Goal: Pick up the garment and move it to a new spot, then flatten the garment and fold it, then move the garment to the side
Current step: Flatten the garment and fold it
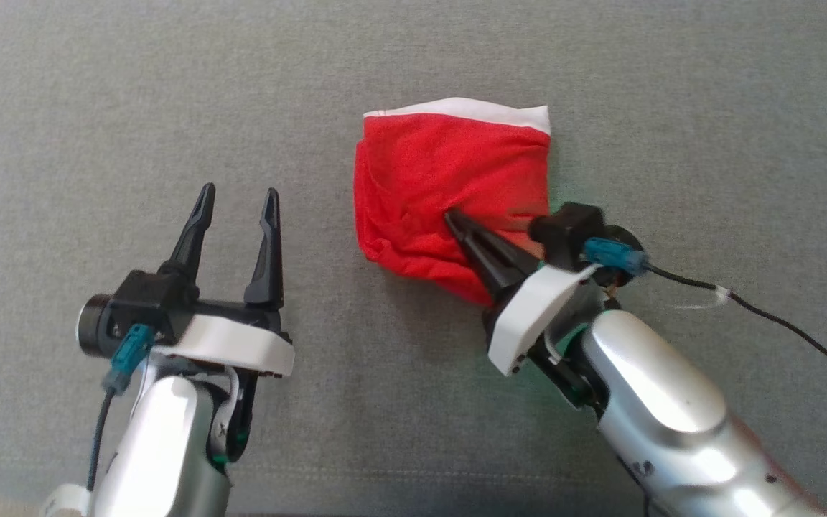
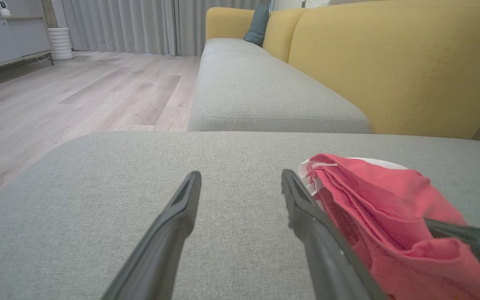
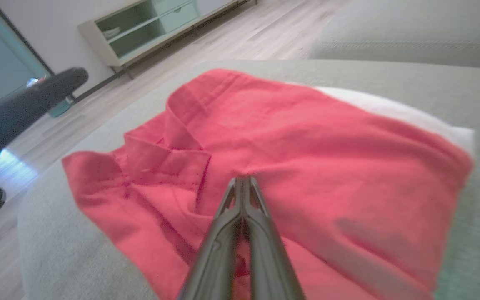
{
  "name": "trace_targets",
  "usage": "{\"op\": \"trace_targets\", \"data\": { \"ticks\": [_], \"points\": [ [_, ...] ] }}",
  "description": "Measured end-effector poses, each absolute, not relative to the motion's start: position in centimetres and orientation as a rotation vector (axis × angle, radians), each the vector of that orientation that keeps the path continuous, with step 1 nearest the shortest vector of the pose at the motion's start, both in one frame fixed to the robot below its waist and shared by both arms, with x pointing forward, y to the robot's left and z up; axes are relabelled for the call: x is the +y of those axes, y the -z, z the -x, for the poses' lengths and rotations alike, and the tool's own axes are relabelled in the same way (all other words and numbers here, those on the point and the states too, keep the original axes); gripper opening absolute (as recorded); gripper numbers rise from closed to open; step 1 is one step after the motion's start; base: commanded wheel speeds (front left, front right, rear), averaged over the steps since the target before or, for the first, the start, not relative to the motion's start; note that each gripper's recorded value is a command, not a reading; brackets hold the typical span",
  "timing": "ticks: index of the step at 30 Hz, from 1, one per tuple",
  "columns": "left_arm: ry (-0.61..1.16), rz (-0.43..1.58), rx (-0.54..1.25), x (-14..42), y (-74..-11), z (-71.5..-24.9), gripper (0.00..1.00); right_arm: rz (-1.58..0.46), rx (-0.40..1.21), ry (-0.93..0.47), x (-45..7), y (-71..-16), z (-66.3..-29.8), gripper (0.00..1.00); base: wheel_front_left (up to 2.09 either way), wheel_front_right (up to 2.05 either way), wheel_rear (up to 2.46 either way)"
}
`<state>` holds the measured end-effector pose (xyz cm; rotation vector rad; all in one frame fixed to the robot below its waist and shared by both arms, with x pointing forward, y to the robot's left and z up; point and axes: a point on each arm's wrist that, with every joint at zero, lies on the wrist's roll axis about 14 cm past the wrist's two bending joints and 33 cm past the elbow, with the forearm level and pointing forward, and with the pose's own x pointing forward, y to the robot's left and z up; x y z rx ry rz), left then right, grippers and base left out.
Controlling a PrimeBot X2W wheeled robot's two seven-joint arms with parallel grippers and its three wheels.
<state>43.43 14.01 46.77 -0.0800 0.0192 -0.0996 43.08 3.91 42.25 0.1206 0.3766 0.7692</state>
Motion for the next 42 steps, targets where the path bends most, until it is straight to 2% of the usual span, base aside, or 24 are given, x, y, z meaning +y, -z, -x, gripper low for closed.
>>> {"op": "trace_targets", "data": {
  "ticks": [10,26,31,35,36,37,38,42],
  "points": [
    [0.079,0.086,0.007,14.4,-47.2,-43.6,1.0,-0.097,0.447,-0.861,6.4,-40.4,-42.5,0.0,0.0,0.0,0.0],
    [0.083,0.094,0.0,14.1,-47.4,-43.7,1.0,-0.006,0.547,-1.053,9.4,-38.1,-37.1,0.0,0.0,0.0,0.0],
    [0.08,0.095,-0.015,14.2,-48.1,-43.5,1.0,0.005,0.513,-1.077,9.6,-38.6,-36.3,0.0,0.0,0.0,0.0],
    [0.071,0.094,-0.023,14.5,-48.5,-43.0,1.0,-0.054,0.406,-1.095,10.5,-41.4,-36.1,0.0,0.0,0.0,0.0],
    [0.071,0.095,-0.019,14.5,-48.4,-42.7,1.0,-0.085,0.374,-1.087,10.5,-42.4,-36.3,0.29,0.0,0.0,0.0],
    [0.071,0.097,-0.01,14.4,-48.2,-42.1,1.0,-0.128,0.306,-1.048,9.7,-44.2,-37.4,0.9,0.0,0.0,0.0],
    [0.071,0.097,-0.01,14.4,-48.2,-42.1,1.0,-0.128,0.306,-1.048,9.7,-44.2,-37.4,1.0,0.0,0.0,0.0],
    [0.079,0.1,-0.004,14.1,-48.1,-41.2,1.0,-0.199,0.209,-0.834,4.1,-46.4,-41.3,1.0,0.0,0.0,0.0]
  ]
}}
